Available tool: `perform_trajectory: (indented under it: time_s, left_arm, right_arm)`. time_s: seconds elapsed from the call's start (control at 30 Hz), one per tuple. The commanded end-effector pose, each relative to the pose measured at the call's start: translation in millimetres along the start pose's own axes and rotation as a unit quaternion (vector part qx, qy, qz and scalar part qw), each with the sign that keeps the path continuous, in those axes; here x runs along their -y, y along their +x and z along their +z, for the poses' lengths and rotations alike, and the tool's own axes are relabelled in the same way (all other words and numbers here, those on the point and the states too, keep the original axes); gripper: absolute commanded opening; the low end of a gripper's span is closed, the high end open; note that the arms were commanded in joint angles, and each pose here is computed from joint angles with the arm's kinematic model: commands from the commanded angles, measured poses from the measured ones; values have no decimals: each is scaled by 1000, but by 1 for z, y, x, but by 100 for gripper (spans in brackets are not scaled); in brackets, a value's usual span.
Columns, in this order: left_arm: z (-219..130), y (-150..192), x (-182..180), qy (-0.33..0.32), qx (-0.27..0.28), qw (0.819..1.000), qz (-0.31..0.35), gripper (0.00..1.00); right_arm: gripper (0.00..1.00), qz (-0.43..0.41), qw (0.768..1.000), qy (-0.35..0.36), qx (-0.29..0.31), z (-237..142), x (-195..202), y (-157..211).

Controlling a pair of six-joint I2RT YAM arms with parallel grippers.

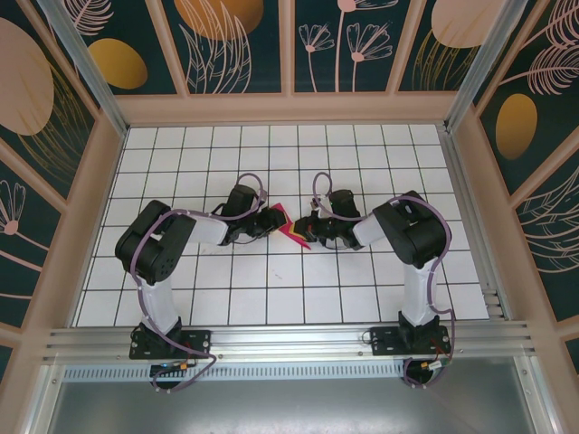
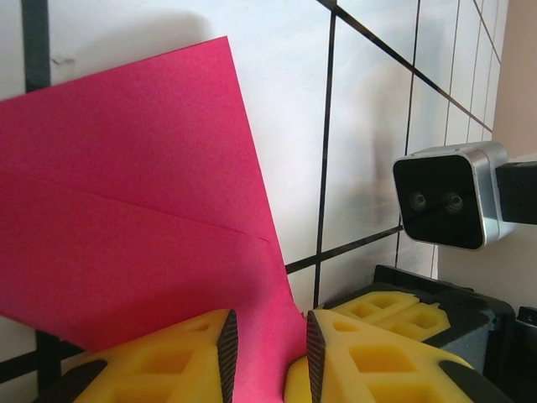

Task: Fold a paper plane with a square sheet of paper (pick it up from the middle)
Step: Fold the wing for the fifth time at the center of the table.

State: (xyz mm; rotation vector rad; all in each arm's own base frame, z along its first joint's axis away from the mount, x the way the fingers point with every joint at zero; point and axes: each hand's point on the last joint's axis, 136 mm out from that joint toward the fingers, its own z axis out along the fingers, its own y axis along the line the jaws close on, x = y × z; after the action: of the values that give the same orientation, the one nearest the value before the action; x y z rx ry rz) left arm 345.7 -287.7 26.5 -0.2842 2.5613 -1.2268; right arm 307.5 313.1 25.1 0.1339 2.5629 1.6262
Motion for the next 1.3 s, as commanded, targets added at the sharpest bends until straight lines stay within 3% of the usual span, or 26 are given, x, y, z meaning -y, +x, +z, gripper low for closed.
perform_trajectory:
  time_s: [0.0,0.2,0.63,0.9,1.17,1.27]
  left_arm:
    - [7,1,-34,-69,1,998,-8,31]
    - [7,4,-46,-99,-6,995,-18,31]
    - [8,4,-46,-99,-8,995,-23,28]
    - [8,5,-46,-99,-8,995,-25,28]
    - [8,4,-44,-98,-8,995,-22,28]
    - [8,4,-46,-101,-10,995,-21,28]
  right_arm:
    - [9,0,999,42,-20,5,25,7]
    - [18,-65,997,32,-34,1,3,4]
    - [20,-102,993,52,-32,-19,-5,6]
    - [16,-98,992,65,-42,-18,7,13]
    - [3,-84,993,71,-44,-15,20,13]
    - [3,-85,993,71,-38,-18,18,8]
